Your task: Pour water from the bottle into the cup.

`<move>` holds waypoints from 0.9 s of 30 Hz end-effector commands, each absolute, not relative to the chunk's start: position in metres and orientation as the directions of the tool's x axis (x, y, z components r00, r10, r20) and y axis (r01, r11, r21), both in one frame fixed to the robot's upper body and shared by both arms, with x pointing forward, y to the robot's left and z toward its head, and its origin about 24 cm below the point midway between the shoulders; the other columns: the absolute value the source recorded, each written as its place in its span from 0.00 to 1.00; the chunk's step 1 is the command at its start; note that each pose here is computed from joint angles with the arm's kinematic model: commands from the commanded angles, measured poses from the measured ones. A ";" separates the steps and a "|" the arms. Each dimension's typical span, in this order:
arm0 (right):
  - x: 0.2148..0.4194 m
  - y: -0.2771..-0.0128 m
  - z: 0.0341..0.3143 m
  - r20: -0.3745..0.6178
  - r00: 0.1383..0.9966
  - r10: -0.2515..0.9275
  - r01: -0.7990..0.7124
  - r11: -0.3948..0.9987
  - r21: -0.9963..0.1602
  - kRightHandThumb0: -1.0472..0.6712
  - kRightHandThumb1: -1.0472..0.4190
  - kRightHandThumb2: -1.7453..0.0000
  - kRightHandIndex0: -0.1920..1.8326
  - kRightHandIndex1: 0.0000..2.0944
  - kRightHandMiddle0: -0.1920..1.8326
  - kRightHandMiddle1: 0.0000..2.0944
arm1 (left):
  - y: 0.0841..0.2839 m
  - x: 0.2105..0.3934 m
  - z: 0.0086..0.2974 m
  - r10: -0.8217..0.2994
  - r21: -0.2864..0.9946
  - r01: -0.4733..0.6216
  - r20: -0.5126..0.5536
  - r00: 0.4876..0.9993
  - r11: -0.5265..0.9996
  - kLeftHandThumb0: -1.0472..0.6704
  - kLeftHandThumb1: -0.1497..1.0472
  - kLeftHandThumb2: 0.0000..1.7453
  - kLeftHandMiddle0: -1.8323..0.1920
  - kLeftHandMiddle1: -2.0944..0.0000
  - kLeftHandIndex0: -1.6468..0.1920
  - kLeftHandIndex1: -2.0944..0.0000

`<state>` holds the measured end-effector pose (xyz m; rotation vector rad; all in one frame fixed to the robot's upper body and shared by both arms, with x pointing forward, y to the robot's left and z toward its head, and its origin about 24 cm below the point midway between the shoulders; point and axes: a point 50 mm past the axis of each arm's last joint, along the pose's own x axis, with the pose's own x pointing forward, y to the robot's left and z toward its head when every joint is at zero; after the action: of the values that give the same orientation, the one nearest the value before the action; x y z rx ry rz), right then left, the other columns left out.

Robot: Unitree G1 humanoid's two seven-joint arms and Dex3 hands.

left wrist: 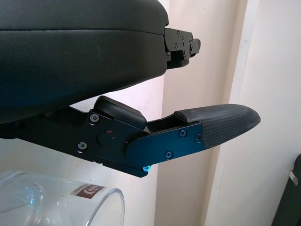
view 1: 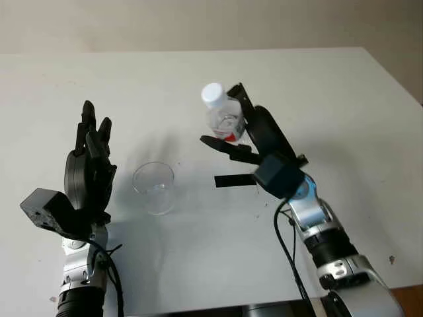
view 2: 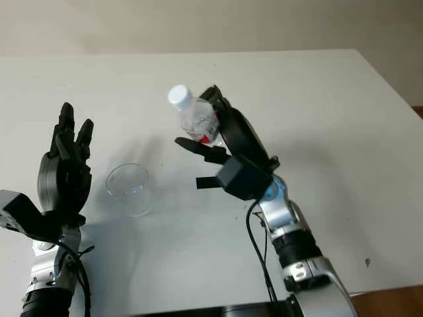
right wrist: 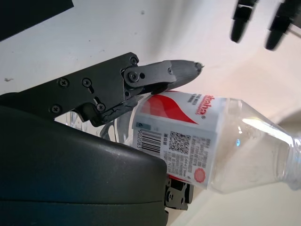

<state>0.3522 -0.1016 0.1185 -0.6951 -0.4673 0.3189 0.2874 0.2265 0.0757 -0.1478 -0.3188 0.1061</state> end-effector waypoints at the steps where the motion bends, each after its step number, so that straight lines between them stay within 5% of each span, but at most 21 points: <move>1: 0.358 -0.099 0.128 0.331 0.832 0.446 -0.080 0.686 -0.724 0.59 0.00 0.80 0.00 1.00 0.00 1.00 | 0.225 0.286 0.077 0.128 -0.164 -0.079 0.312 0.942 0.983 0.10 1.00 0.39 1.00 0.79 0.91 1.00; 10: 0.374 -0.089 0.133 0.304 0.822 0.481 0.000 0.534 -0.846 0.59 0.09 0.70 0.02 1.00 0.00 1.00 | 0.225 0.285 0.077 0.125 -0.158 -0.078 0.315 0.941 0.984 0.09 1.00 0.40 1.00 0.79 0.91 1.00; 11: 0.375 -0.088 0.134 0.303 0.821 0.483 0.006 0.524 -0.851 0.59 0.12 0.66 0.10 1.00 0.00 1.00 | 0.225 0.285 0.077 0.126 -0.158 -0.079 0.315 0.941 0.984 0.09 1.00 0.40 1.00 0.79 0.91 1.00; 14: 0.377 -0.087 0.139 0.324 0.806 0.495 0.046 0.493 -0.869 0.59 0.16 0.60 0.64 1.00 0.12 1.00 | 0.225 0.285 0.077 0.123 -0.153 -0.078 0.314 0.941 0.985 0.09 1.00 0.41 1.00 0.79 0.91 1.00; 17: 0.378 -0.086 0.141 0.338 0.792 0.508 0.085 0.457 -0.885 0.58 0.17 0.60 0.87 1.00 0.28 1.00 | 0.225 0.285 0.077 0.121 -0.149 -0.077 0.314 0.942 0.986 0.09 1.00 0.41 1.00 0.80 0.91 1.00; 27: 0.379 -0.083 0.150 0.384 0.752 0.536 0.175 0.399 -0.900 0.59 0.17 0.60 0.89 1.00 0.50 1.00 | 0.225 0.285 0.075 0.124 -0.157 -0.078 0.305 0.944 0.984 0.09 1.00 0.40 1.00 0.81 0.92 1.00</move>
<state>0.3768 -0.0849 0.1347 -1.1535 -0.6600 0.2733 0.2870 0.2252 0.0760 -0.1422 -0.3201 0.1036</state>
